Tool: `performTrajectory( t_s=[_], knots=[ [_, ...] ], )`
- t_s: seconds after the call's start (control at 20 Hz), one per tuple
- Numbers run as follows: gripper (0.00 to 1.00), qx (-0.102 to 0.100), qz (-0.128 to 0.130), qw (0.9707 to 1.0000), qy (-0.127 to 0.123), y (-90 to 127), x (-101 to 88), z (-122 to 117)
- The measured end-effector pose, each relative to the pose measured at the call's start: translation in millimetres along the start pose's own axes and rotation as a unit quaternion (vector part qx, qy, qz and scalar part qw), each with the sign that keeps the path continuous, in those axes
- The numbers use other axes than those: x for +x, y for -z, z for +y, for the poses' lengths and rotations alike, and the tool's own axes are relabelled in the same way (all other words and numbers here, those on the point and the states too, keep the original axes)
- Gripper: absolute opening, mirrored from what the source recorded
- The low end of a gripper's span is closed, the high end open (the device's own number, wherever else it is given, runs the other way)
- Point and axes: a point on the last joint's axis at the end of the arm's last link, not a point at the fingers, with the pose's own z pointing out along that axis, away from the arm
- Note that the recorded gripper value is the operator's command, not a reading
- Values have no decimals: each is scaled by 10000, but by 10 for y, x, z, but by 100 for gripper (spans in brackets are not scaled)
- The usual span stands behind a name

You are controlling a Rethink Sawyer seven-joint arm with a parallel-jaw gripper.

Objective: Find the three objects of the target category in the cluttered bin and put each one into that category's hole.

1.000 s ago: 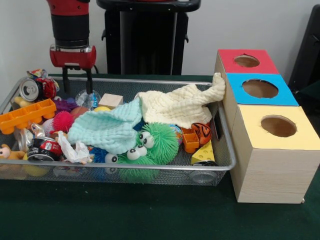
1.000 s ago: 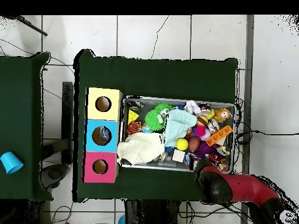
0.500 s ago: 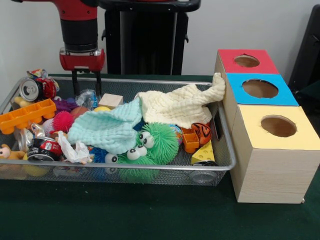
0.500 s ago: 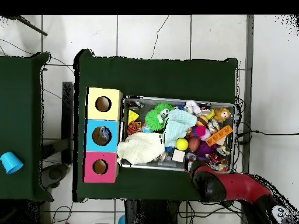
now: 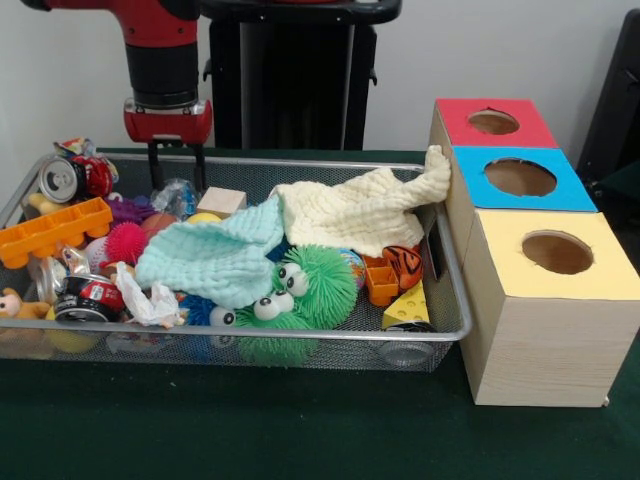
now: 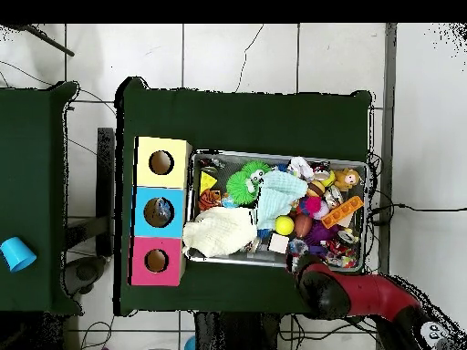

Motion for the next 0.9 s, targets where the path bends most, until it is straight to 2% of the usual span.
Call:
performTrajectory(
  t_s=[0.35, 0.9],
  knots=[
    [100, -13, 41, 10000, 36, -41, 73, -3],
    [100, -10, -100, 9999, 105, -72, 120, -13]
  ],
)
